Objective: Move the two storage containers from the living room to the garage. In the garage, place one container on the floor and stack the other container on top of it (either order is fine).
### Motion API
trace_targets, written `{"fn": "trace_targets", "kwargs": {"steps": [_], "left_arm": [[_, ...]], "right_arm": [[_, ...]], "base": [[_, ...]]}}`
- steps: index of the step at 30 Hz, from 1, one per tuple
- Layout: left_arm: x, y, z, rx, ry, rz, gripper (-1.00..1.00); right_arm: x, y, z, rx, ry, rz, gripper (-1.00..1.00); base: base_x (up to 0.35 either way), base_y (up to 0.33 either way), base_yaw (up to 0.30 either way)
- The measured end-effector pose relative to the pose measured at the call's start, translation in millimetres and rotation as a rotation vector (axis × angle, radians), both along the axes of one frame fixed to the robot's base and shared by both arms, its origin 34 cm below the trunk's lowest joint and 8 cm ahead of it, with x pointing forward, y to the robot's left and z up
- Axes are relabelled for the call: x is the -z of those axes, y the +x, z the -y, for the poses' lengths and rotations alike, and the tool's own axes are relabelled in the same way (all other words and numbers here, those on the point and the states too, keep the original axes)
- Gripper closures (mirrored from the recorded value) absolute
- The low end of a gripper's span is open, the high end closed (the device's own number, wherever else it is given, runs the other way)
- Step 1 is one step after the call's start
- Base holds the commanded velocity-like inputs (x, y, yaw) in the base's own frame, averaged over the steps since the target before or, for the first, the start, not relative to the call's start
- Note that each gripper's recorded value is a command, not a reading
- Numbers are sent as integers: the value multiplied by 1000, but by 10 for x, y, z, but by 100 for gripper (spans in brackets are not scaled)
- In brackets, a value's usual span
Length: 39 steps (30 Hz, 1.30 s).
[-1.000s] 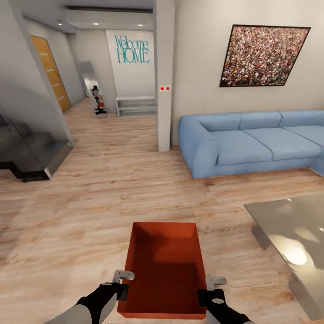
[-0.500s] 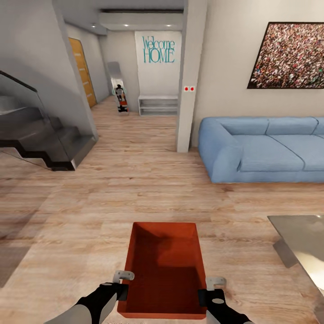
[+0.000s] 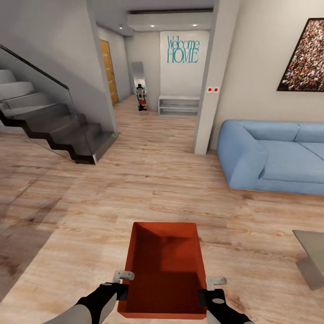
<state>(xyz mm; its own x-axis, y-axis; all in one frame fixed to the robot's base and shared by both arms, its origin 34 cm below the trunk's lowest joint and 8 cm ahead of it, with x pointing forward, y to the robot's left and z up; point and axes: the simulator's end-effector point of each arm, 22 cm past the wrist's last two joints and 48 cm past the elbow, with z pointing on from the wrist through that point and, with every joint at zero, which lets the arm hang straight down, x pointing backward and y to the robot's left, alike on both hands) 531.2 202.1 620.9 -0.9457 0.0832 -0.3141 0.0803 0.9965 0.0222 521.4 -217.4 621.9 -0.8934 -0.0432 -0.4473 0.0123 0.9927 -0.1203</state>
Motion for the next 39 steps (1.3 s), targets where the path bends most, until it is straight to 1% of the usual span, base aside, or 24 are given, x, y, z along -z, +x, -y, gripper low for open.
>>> {"fn": "trace_targets", "kwargs": {"steps": [39], "left_arm": [[-3,5,-1,2,1,0,100]], "right_arm": [[0,3,25,-1,-3,0,100]], "base": [[3,0,2]]}}
